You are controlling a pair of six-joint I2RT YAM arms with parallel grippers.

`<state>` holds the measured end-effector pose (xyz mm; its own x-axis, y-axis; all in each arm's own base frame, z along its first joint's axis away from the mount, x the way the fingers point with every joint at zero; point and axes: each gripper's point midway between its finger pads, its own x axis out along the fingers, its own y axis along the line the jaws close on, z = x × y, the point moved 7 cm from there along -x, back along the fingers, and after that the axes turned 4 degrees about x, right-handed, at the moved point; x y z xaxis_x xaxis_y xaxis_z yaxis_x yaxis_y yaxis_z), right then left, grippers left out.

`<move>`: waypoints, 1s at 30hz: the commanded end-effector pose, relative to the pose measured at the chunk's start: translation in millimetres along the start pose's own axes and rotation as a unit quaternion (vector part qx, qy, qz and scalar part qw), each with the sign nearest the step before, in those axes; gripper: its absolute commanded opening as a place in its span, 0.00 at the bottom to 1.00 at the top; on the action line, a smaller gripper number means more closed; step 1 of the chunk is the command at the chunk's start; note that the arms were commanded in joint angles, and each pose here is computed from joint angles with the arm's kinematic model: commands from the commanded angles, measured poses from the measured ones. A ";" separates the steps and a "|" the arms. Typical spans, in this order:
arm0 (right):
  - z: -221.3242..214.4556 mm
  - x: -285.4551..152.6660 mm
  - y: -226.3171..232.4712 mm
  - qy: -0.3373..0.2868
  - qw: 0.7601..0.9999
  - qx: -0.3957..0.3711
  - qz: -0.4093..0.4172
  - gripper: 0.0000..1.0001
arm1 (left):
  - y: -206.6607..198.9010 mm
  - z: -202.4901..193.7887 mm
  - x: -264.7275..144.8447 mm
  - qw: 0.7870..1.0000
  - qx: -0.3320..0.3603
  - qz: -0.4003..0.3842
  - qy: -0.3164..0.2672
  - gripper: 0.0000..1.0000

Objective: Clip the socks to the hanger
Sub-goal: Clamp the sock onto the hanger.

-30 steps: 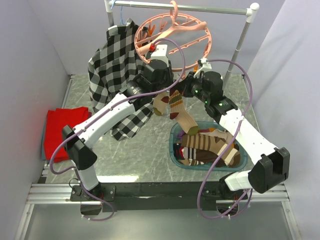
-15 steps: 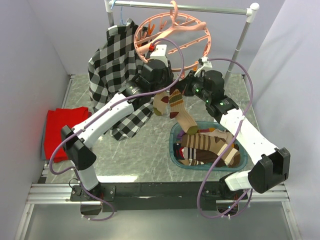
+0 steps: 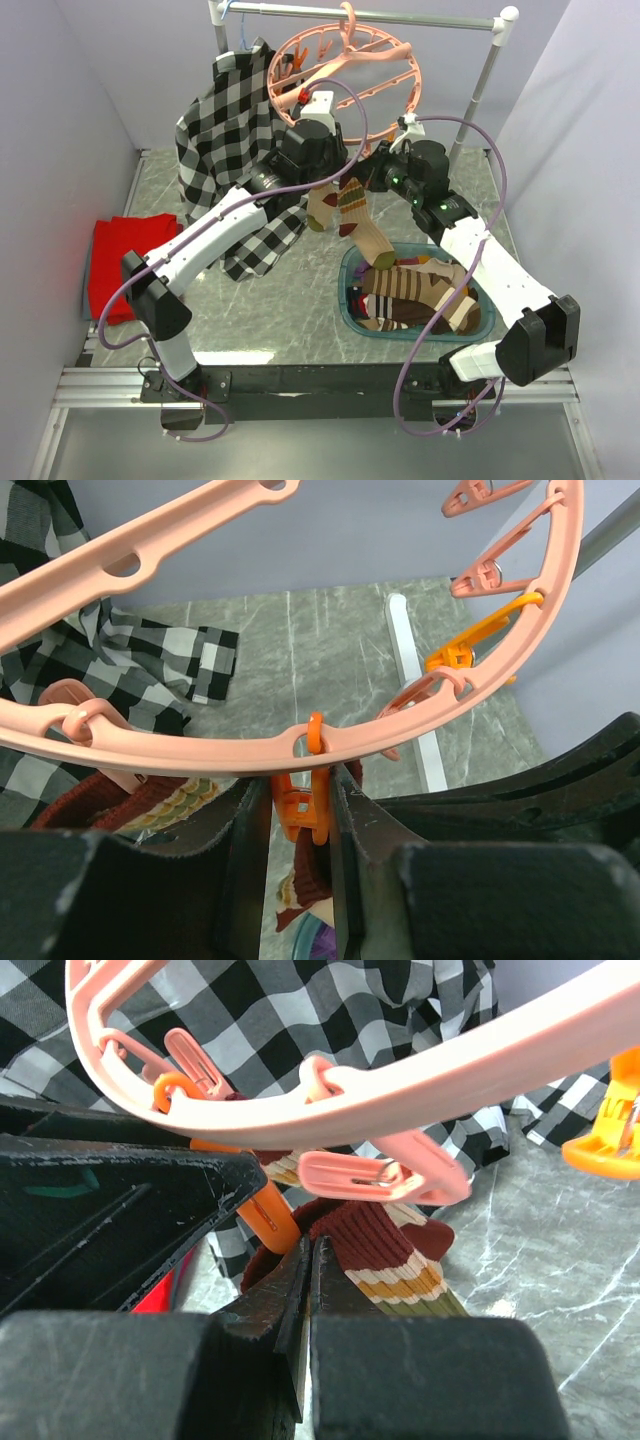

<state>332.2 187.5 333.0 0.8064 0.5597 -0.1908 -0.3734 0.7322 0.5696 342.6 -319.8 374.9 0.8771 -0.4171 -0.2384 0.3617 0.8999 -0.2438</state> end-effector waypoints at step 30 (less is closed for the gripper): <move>46.2 -24.8 26.7 -0.060 0.998 -0.029 0.021 0.56 | 45.5 22.1 -10.0 0.997 -0.019 0.060 -0.044 0.39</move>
<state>333.0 189.0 354.1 0.8024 0.5837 -0.1246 -0.4175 0.6982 0.5816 350.8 -298.1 368.7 0.8992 -0.3619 -0.2458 0.3063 0.9220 -0.2369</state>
